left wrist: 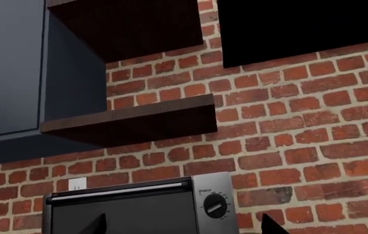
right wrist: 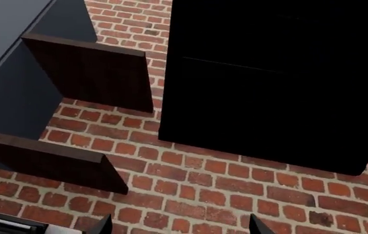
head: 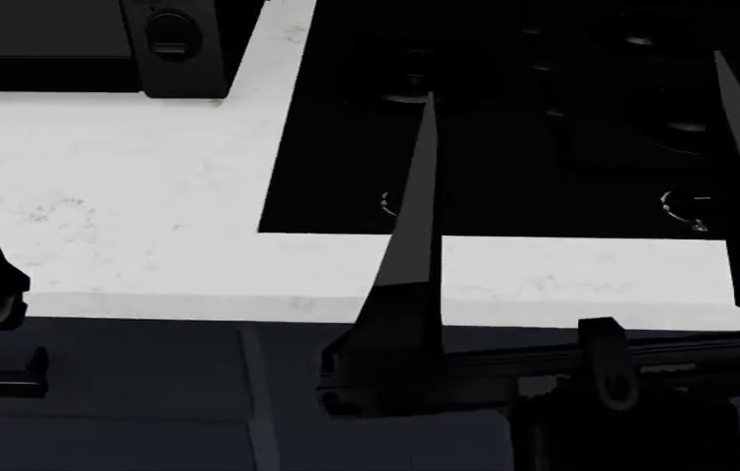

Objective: Decrease the toaster oven temperature.

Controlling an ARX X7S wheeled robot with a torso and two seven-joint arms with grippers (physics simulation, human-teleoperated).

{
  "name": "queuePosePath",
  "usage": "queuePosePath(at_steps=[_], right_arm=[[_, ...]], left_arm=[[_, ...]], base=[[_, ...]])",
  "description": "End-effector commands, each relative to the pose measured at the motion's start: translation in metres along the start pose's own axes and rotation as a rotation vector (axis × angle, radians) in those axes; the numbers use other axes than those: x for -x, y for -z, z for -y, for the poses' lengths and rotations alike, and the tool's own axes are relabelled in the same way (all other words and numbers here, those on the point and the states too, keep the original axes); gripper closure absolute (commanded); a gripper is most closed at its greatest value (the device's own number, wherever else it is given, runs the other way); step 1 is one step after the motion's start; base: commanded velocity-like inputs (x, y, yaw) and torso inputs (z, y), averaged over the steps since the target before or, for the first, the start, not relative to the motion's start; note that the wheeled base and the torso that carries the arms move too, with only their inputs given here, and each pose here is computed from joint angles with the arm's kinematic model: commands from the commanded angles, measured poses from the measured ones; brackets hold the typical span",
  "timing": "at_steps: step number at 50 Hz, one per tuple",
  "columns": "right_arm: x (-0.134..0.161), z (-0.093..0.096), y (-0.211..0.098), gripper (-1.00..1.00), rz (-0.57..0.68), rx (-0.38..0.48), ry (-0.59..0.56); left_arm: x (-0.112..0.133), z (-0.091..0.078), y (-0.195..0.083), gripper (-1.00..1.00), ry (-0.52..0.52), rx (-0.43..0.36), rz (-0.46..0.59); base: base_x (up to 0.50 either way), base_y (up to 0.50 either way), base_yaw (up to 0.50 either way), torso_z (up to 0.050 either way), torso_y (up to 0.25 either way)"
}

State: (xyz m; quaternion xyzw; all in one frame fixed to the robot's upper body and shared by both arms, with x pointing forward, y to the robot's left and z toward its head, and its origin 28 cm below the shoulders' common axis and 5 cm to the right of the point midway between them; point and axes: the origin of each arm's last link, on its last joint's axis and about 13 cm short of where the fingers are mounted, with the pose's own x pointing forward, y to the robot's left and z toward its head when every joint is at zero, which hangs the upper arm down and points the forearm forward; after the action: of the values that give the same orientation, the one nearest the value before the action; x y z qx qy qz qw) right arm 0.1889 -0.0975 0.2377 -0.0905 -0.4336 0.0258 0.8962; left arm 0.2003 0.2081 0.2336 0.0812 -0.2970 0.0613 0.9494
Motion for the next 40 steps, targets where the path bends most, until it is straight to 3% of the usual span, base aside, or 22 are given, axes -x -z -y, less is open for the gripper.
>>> queuePosePath(at_steps=[1, 10, 13, 40], right_arm=[[-0.0010, -0.0045, 0.0077, -1.00, -0.028, -0.010, -0.028], [-0.0018, -0.0046, 0.0080, -1.00, -0.037, 0.006, -0.013], [-0.0033, -0.0037, 0.0065, -1.00, -0.066, -0.017, 0.031], [-0.0012, -0.0035, 0.0054, -1.00, -0.066, -0.030, 0.021]], left_arm=[[-0.0024, 0.0034, 0.0167, -1.00, 0.020, -0.023, -0.055], [-0.0022, 0.0024, 0.0168, -1.00, 0.018, -0.024, -0.056], [-0.0021, 0.0020, 0.0175, -1.00, 0.017, -0.022, -0.058], [-0.0026, 0.0033, 0.0154, -1.00, 0.027, -0.020, -0.052]], base=[[0.00, -0.50, 0.00, 0.000, 0.000], [0.00, -0.34, 0.00, 0.000, 0.000], [0.00, 0.00, 0.00, 0.000, 0.000], [0.00, 0.00, 0.00, 0.000, 0.000]])
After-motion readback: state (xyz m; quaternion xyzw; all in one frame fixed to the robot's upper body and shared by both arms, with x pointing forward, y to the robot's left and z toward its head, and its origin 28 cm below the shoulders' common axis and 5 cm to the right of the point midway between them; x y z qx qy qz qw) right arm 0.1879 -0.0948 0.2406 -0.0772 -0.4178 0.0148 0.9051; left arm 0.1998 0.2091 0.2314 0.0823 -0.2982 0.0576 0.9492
